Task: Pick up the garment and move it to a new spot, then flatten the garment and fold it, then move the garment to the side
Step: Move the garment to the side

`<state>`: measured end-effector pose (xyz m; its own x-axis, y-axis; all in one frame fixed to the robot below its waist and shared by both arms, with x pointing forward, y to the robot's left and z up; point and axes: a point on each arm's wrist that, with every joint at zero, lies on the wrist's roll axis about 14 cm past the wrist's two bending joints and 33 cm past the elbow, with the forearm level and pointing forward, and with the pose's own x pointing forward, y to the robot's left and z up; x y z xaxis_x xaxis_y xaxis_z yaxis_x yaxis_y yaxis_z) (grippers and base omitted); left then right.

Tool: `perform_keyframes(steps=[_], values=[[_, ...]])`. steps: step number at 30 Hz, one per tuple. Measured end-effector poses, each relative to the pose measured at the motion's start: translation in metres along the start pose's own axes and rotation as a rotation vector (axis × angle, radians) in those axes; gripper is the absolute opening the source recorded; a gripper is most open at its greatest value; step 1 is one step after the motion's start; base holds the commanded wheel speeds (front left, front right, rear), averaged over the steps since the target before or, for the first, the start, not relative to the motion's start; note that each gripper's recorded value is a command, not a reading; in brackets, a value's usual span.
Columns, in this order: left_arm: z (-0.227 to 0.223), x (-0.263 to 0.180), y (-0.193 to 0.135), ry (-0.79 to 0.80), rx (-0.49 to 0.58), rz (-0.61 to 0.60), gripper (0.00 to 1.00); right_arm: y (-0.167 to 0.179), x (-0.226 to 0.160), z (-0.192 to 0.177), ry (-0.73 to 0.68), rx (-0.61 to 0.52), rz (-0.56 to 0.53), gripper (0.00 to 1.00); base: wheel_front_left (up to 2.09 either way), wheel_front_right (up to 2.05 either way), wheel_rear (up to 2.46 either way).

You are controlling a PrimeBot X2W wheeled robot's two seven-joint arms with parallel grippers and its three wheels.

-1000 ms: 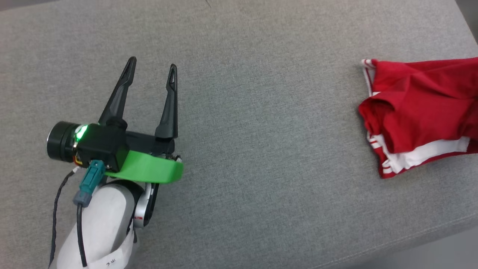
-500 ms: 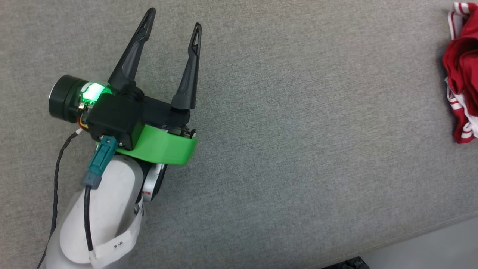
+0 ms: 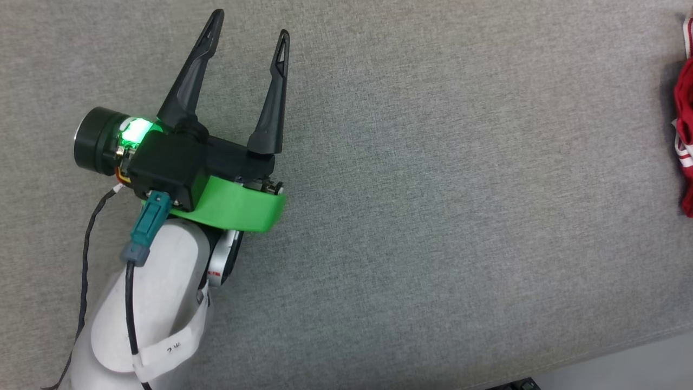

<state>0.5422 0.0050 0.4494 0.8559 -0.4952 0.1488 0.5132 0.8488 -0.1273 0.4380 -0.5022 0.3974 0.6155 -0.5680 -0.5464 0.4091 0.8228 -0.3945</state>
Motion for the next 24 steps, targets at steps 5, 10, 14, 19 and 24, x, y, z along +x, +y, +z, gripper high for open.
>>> perform_keyframes(steps=[5,10,14,19,24], values=[[0.014,-0.01,-0.001,-0.007,-0.003,0.029,1.0,-0.017,-0.018,0.045,-0.245,-0.067,-0.049,1.0,0.0,0.0,0.0],[0.022,-0.031,-0.001,0.015,-0.013,0.073,1.0,-0.007,-0.043,0.055,-0.394,-0.055,-0.035,1.0,0.0,0.0,0.0],[0.03,-0.049,-0.001,0.031,-0.026,0.116,1.0,0.01,-0.062,0.044,-0.44,-0.008,0.003,1.0,0.0,0.0,0.0],[0.042,-0.075,0.003,0.041,-0.02,0.175,1.0,0.039,-0.087,0.034,-0.483,0.044,0.075,1.0,0.0,0.0,0.0],[0.059,-0.1,0.007,0.034,-0.008,0.231,1.0,0.078,-0.114,0.033,-0.53,0.098,0.187,1.0,0.0,0.0,0.0]])
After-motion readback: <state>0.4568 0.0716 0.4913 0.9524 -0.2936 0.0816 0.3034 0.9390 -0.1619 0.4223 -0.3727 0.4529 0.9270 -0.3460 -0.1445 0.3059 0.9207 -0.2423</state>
